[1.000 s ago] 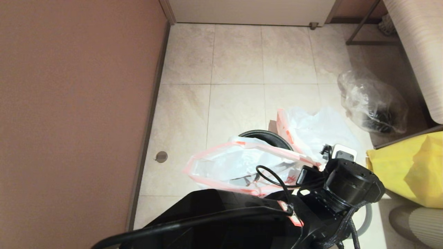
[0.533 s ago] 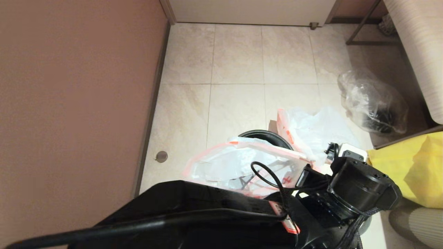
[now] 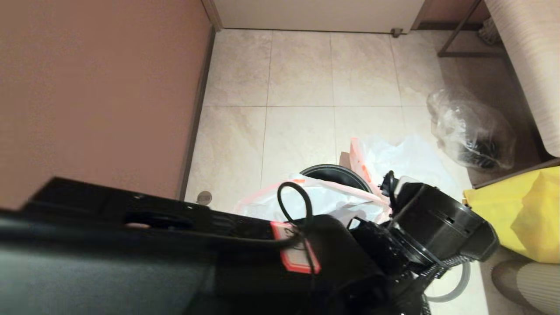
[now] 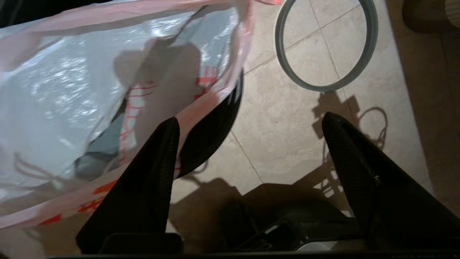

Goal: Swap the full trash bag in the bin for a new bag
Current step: Put the new garbage bag on the trash can

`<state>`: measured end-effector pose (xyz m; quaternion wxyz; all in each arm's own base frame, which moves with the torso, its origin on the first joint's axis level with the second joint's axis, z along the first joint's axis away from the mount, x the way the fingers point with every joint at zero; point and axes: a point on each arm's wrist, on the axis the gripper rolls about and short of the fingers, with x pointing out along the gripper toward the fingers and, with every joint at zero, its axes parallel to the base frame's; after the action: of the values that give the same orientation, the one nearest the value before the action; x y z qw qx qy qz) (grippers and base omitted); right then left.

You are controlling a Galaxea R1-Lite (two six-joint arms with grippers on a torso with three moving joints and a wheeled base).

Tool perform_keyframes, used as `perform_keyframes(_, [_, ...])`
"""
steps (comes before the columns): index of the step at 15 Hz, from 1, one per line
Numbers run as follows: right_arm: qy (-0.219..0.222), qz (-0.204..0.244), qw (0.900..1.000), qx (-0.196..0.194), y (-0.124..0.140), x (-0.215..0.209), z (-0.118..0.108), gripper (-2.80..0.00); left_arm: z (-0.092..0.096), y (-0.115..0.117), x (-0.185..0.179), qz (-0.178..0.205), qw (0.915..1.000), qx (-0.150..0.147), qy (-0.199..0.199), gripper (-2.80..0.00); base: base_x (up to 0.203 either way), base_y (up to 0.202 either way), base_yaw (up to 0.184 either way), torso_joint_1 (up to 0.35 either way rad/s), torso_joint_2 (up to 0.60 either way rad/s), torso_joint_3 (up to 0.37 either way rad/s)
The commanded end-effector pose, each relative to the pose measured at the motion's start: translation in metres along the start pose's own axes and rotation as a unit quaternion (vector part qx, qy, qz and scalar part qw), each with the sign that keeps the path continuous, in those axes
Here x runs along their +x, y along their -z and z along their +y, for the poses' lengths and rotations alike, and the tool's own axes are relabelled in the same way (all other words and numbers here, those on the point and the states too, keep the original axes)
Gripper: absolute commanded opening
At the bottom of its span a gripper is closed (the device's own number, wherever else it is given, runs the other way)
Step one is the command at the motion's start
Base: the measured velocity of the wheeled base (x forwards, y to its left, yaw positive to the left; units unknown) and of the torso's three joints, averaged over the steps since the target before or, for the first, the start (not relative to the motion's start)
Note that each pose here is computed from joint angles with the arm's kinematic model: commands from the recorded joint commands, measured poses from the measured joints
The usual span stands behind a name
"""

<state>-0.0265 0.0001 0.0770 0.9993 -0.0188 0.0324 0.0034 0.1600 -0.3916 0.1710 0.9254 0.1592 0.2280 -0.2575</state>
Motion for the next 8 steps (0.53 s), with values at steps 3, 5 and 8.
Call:
perform_keyframes(3, [0.000,0.001,1.000,0.000,0.000,0.000,0.000,-2.80,0.064,0.002,-0.046,0.006,0.9994,-0.028,-0.018,-2.80,0.000,0.000,0.000,0.000,0.00,0.000])
perform_keyframes(5, [0.000,0.001,1.000,0.000,0.000,0.000,0.000,-2.80,0.102,0.017,-0.061,0.021,0.9976,-0.046,-0.048,-2.80,0.000,0.000,0.000,0.000,0.00,0.000])
perform_keyframes(8, [0.000,0.001,1.000,0.000,0.000,0.000,0.000,-2.80,0.166,0.022,-0.079,0.014,0.9861,-0.105,-0.128,-2.80,0.000,0.000,0.000,0.000,0.00,0.000])
